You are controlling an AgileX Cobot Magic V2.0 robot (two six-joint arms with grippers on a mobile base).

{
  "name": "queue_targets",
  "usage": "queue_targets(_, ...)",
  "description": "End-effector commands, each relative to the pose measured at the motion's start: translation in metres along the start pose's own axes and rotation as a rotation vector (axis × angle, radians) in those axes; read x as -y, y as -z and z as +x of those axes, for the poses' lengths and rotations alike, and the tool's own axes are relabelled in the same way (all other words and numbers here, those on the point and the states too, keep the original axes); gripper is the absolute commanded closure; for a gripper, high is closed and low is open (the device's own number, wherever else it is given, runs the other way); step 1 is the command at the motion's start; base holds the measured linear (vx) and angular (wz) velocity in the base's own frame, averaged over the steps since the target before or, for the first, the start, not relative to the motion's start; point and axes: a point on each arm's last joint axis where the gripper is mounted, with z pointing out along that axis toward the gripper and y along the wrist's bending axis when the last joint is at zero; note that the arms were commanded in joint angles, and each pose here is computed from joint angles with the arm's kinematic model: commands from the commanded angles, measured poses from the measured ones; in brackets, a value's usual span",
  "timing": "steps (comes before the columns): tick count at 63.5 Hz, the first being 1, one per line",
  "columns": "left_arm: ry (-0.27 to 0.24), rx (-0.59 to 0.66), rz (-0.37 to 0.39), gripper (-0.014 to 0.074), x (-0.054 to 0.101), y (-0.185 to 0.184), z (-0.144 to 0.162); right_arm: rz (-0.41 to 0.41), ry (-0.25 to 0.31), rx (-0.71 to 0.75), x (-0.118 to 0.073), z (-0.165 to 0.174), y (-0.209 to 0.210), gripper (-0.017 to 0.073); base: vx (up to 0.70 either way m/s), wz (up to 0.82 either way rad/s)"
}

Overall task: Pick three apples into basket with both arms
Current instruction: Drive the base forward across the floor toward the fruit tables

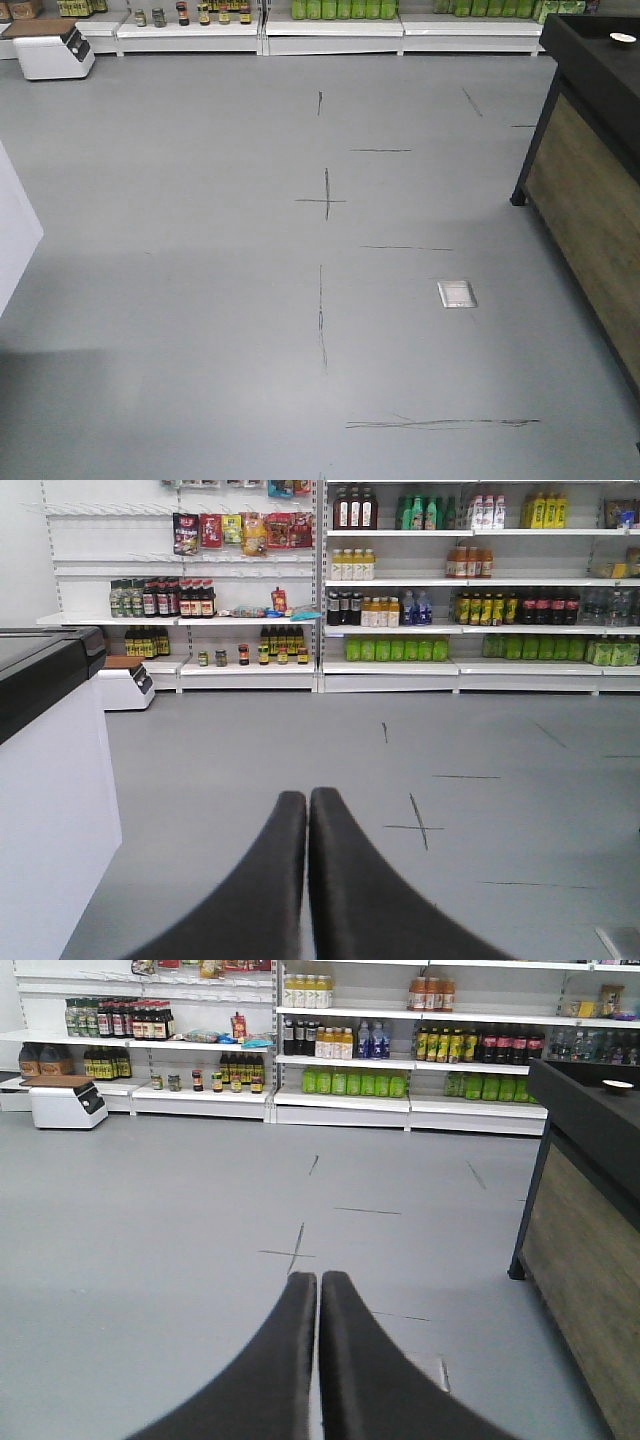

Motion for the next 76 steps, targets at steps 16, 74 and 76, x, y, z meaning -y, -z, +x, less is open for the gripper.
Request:
queue_targets(16,0.009,0.063,-0.012,0.0600,-0.0013,0.0003,0.0008,0.003,0.018,0.065,-0.0002,-0.0024,0.0001,0.0561,0.00,0.00)
queue_targets(74,0.009,0.063,-0.012,0.0600,-0.0013,0.0003,0.0008,0.003,0.018,0.065,-0.0002,-0.0024,0.0001,0.0561,0.00,0.00)
queue_targets(76,0.009,0.063,-0.012,0.0600,-0.0013,0.0003,0.0008,0.003,0.018,0.065,-0.0002,-0.0024,0.0001,0.0561,0.01,0.05)
